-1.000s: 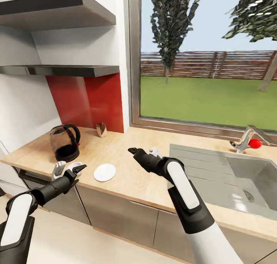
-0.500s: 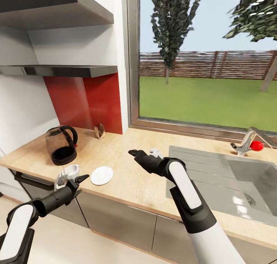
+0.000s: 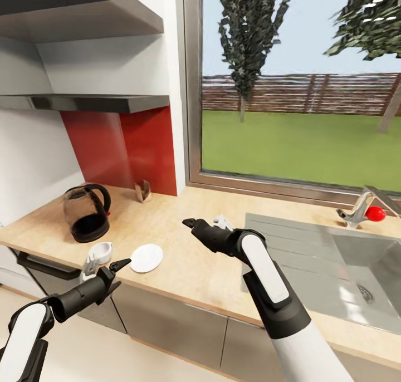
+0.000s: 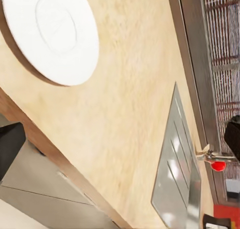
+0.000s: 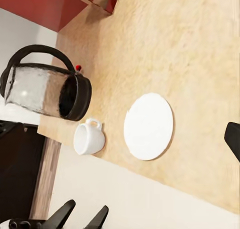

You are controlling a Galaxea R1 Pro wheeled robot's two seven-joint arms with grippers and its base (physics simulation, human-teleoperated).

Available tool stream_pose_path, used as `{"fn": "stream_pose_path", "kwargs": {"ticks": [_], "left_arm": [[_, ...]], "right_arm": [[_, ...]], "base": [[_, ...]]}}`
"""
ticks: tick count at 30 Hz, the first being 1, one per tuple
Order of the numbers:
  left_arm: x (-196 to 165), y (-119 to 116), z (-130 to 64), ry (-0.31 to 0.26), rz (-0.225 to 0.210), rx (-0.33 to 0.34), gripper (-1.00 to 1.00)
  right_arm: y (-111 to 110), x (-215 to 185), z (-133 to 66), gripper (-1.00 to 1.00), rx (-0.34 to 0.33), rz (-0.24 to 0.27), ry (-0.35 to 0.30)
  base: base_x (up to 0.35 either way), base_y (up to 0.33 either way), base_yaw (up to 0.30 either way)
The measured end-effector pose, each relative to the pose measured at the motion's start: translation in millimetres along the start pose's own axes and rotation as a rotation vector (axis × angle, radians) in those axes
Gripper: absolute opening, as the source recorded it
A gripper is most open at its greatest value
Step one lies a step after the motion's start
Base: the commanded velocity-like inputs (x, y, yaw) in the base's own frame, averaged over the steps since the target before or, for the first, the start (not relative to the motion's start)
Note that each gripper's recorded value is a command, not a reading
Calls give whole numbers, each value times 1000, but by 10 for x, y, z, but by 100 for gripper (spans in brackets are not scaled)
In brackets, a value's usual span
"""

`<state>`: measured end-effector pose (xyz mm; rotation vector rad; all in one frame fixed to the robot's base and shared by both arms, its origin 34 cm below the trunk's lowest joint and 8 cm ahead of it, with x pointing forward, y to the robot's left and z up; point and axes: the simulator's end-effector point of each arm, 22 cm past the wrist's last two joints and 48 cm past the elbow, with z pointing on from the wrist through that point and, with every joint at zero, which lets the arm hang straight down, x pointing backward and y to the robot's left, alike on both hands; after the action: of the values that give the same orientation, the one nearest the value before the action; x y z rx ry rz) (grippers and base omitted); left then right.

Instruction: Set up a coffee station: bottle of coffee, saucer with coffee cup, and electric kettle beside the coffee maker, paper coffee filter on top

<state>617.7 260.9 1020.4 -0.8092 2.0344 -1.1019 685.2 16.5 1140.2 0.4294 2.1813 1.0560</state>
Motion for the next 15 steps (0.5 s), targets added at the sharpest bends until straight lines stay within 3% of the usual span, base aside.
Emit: {"fn": "stream_pose_path", "kwargs": {"ticks": [5,15], "left_arm": [[-5,3,-1,-1,0,-1,100],[-28,-32,-16,-3,-8,15,100]], "right_arm": [[82,191,42,100,-6,-43,33],[21,292,100,100,12,-48,57]], "base": [[231,0,0],[25,0,0]]}}
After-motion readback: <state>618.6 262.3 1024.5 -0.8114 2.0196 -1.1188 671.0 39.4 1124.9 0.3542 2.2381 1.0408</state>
